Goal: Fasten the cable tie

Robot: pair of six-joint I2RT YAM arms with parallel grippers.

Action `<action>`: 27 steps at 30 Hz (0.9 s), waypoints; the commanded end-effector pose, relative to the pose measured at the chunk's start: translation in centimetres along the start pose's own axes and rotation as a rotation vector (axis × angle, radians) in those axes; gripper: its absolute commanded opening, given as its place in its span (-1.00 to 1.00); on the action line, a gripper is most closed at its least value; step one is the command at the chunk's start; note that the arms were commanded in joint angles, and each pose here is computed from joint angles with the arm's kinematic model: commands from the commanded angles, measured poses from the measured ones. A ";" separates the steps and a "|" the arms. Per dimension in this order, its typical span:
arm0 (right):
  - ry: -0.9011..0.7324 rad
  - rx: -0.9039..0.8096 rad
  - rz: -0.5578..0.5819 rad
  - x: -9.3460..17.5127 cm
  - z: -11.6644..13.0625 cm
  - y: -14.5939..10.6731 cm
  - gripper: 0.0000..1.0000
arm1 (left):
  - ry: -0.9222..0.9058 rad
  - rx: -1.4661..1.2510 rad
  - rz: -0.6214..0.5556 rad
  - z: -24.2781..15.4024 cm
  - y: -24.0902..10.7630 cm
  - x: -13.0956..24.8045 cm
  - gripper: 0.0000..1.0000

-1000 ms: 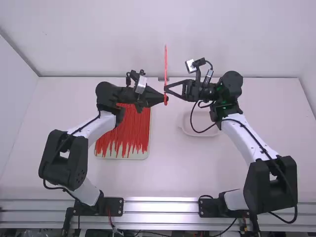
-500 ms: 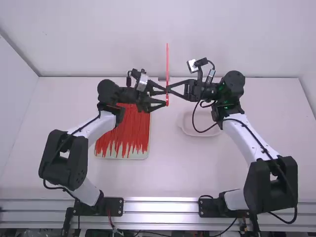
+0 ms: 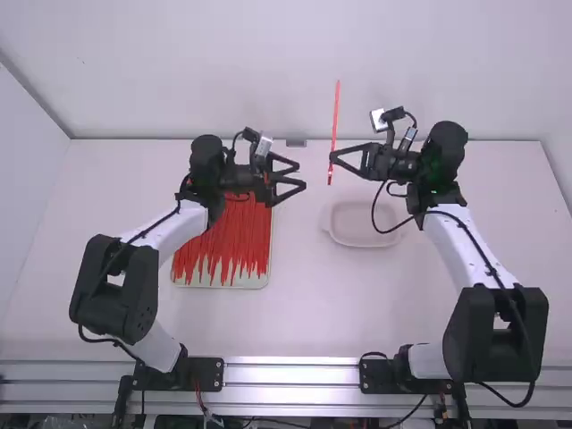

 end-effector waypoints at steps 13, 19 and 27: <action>-0.493 0.024 -0.097 3.8 -7.0 -2.8 -1.00 | 0.096 0.174 0.108 1.7 -3.6 2.7 0.98; -0.763 -0.016 -0.077 4.5 -9.2 -4.1 -1.00 | 0.164 0.221 0.116 2.8 -4.4 5.2 0.97; -0.940 0.011 -0.068 3.7 -10.5 -4.4 -1.00 | 0.239 0.276 0.153 3.2 -5.4 5.4 0.98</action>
Point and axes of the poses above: each hand's point on the last joint's axis, 136 mm out from that joint toward the fingers, its own x axis back along the fingers, its own z axis along the line the jaws close on, y = z × x, the point moved 8 cm from there along x, back along the fingers, and after that the axes turned 8 degrees about -x, right-handed, at the moved point
